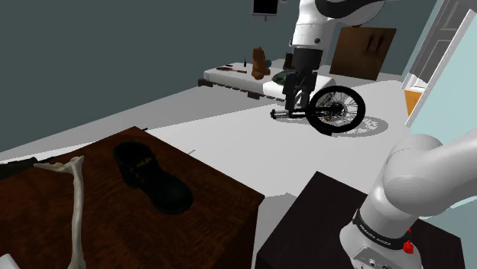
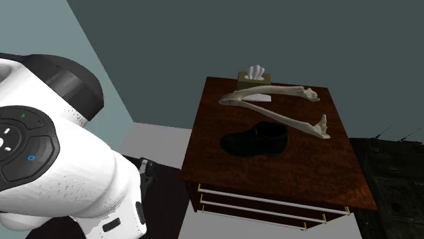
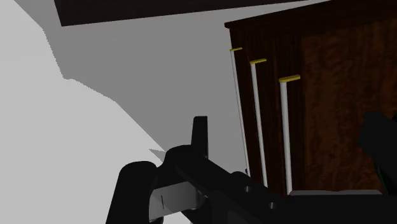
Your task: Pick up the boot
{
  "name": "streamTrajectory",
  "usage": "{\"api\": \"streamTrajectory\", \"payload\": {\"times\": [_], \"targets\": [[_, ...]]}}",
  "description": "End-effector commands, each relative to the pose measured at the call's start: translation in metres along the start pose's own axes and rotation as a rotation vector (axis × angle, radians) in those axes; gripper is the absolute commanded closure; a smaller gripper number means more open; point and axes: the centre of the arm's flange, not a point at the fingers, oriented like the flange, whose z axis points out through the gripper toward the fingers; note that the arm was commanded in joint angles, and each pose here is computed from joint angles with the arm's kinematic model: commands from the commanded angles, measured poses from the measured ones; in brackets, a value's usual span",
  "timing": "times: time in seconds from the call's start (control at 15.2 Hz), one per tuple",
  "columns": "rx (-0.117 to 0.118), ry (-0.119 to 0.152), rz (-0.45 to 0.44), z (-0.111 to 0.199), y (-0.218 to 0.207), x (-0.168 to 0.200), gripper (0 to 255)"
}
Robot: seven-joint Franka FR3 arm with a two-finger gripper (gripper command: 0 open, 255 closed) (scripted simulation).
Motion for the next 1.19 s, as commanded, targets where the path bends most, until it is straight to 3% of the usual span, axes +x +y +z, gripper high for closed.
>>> {"api": "streamTrajectory", "payload": {"times": [0.0, 1.12], "targets": [[0.000, 0.000, 0.000, 0.000, 0.000, 0.000, 0], [-0.085, 0.006, 0.045, 0.059, -0.183, 0.133, 0]]}}
